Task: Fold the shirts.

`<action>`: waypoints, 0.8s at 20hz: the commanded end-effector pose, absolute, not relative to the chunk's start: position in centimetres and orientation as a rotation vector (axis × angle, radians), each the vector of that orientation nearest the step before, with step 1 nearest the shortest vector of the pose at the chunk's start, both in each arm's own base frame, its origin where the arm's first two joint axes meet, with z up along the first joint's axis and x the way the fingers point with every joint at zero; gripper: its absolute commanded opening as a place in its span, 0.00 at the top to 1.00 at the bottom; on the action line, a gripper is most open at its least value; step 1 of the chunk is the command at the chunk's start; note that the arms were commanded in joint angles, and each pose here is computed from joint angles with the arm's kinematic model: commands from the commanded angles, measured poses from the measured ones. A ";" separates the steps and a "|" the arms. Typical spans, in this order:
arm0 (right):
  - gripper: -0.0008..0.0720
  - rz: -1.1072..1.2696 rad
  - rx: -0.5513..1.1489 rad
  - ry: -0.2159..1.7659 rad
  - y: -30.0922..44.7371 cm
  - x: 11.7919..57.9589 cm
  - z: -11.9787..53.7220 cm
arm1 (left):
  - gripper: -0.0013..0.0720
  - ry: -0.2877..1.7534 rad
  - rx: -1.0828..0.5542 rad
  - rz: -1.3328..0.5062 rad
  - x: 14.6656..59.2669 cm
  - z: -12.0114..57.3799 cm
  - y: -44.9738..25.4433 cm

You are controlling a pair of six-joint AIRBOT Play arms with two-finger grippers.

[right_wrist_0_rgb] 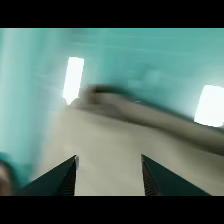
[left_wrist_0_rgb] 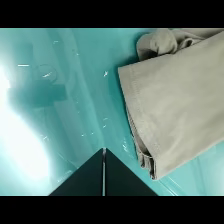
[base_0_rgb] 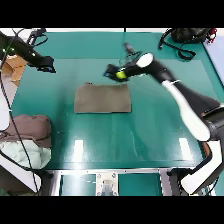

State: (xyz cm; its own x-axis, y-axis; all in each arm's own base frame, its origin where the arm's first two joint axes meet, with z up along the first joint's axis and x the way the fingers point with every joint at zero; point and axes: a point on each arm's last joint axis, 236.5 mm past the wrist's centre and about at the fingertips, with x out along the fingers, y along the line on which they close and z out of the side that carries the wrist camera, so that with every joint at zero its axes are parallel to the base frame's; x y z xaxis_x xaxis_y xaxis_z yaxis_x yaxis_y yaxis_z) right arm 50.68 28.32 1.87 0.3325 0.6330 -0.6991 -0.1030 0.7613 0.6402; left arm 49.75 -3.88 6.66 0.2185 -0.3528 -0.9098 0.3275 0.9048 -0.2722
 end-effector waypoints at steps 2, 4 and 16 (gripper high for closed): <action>0.24 0.388 0.478 1.436 16.2 46.2 -2.4 | 0.96 1.262 -0.025 -0.467 49.8 6.7 -3.8; 0.24 0.389 0.487 1.502 15.8 44.1 -5.3 | 0.96 1.262 -0.025 -0.467 49.8 6.7 -3.8; 0.60 0.488 0.700 1.281 24.6 46.5 -7.7 | 0.96 1.293 -0.036 -0.472 49.3 5.7 -3.9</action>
State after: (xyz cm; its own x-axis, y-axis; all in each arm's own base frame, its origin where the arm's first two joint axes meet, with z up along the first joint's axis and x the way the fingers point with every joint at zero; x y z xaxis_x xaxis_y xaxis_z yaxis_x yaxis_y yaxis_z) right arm 43.94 22.72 -9.43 0.1216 0.6274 -0.7692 0.0659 0.7681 0.6369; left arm 49.66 -3.86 6.28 0.2114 -0.3538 -0.9111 0.3222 0.9053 -0.2767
